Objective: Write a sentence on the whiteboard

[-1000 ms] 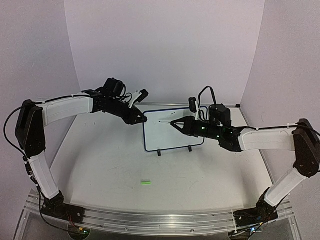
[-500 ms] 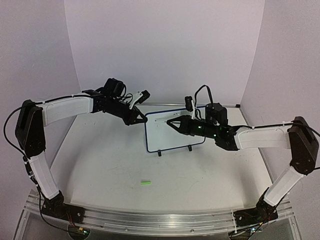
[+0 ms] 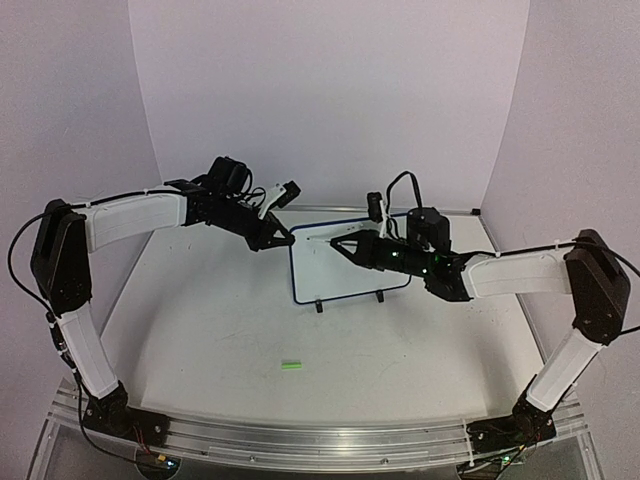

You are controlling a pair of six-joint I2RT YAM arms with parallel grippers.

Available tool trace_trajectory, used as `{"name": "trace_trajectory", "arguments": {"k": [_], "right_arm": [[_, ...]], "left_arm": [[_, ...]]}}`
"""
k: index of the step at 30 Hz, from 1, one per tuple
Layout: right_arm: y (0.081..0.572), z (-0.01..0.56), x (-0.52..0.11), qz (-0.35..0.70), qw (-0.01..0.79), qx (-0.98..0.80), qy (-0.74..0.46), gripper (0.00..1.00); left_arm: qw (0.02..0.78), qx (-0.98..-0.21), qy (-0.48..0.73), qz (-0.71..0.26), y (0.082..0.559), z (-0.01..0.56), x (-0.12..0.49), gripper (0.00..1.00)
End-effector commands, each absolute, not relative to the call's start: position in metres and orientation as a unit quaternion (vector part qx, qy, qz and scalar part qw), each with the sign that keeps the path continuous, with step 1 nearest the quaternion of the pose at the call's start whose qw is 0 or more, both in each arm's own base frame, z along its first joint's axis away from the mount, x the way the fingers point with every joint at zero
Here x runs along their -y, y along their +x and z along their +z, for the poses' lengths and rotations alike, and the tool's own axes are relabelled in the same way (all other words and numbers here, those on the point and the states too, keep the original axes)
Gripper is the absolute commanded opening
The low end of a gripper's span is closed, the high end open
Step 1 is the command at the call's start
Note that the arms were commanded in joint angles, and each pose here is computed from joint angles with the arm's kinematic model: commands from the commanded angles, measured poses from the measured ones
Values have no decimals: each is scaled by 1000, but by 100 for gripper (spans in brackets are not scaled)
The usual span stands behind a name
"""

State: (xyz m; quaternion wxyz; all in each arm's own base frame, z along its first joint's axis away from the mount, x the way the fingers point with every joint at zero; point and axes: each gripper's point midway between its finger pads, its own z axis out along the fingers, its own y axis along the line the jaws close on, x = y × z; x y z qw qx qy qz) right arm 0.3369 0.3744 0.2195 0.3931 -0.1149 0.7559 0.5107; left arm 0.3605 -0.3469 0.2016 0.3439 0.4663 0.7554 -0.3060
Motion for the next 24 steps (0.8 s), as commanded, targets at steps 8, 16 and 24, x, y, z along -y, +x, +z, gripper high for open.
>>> {"name": "trace_trajectory", "arguments": {"k": [8,16,24], "right_arm": [[357,244,-384,519,437,-728,-100,0],[363,241,-384,513,444,-729,-92,0],[365,232,-392,517,430,-733,-100,0]], "left_arm": [[350,-759,468,-286,372,201,344,0],[349,-758,471,-286,371,201,344,0],[350,-757,472,-286,372,202,345,0]]}}
